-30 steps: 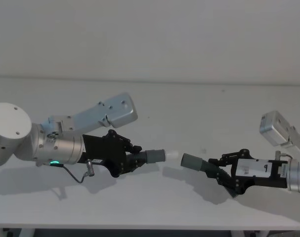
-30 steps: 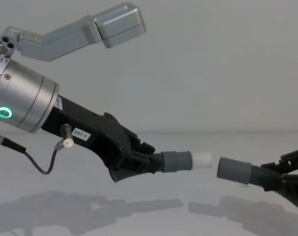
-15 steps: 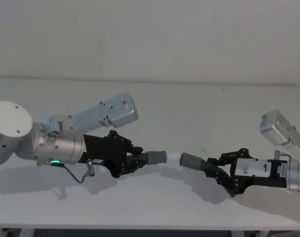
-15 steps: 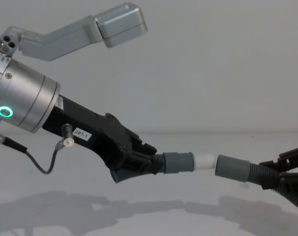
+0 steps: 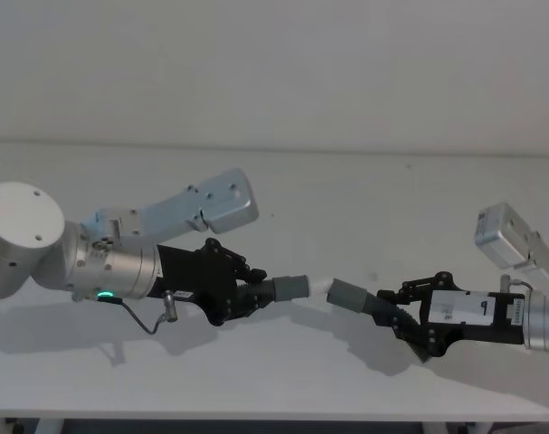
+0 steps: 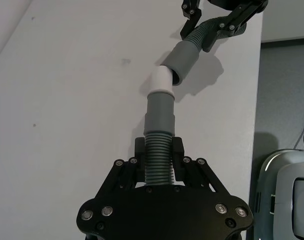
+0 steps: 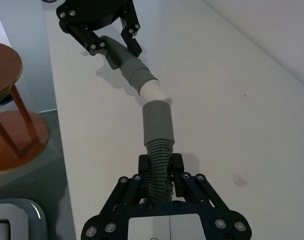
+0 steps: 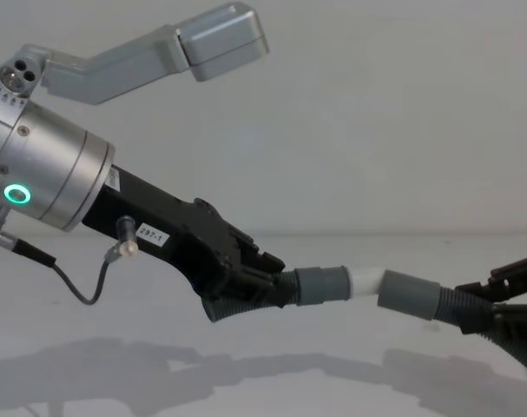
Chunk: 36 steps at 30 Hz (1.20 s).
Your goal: Use both hands to pick up one end of the pipe from the table, align the ends, and insert them.
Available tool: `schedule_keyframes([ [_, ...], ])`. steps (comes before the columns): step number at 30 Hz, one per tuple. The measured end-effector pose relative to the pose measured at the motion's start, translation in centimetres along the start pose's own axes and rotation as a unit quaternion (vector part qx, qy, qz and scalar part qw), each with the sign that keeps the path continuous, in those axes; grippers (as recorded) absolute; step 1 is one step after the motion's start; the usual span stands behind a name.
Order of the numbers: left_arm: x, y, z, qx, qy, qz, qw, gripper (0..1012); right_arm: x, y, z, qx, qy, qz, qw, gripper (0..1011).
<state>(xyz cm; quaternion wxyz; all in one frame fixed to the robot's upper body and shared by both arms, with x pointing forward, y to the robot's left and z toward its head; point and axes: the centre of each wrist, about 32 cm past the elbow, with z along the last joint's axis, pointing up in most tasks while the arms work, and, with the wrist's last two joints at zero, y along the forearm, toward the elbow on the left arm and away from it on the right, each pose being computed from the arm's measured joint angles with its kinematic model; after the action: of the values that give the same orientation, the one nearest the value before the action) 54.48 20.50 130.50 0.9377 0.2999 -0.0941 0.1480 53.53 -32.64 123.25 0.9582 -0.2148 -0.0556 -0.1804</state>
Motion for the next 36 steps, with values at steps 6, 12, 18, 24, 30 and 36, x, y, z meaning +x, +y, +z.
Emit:
schedule_keyframes([
  [6,0.01,-0.12,0.17,0.001,-0.004,-0.005,1.0000,301,-0.06,-0.03,0.19,0.004,-0.002,0.001,1.0000,273],
  [12,0.06,-0.14,0.30,0.003,-0.007,-0.009,0.9999,300,-0.12,-0.10,0.27,0.009,-0.001,0.000,1.0000,273],
  [18,0.07,-0.06,0.39,0.003,-0.009,-0.014,0.9999,300,-0.11,-0.19,0.33,0.012,0.001,-0.002,0.9999,273],
  [24,0.04,0.07,0.44,0.002,-0.010,-0.018,0.9998,301,-0.07,-0.24,0.38,0.013,0.002,-0.002,0.9999,273],
  [30,-0.02,0.19,0.44,0.001,-0.010,-0.022,0.9997,300,0.01,-0.23,0.48,0.013,0.001,-0.001,0.9999,271],
  [36,-0.05,0.34,0.44,0.000,-0.009,-0.027,0.9996,300,0.13,-0.18,0.51,0.013,0.002,0.001,0.9999,273],
])
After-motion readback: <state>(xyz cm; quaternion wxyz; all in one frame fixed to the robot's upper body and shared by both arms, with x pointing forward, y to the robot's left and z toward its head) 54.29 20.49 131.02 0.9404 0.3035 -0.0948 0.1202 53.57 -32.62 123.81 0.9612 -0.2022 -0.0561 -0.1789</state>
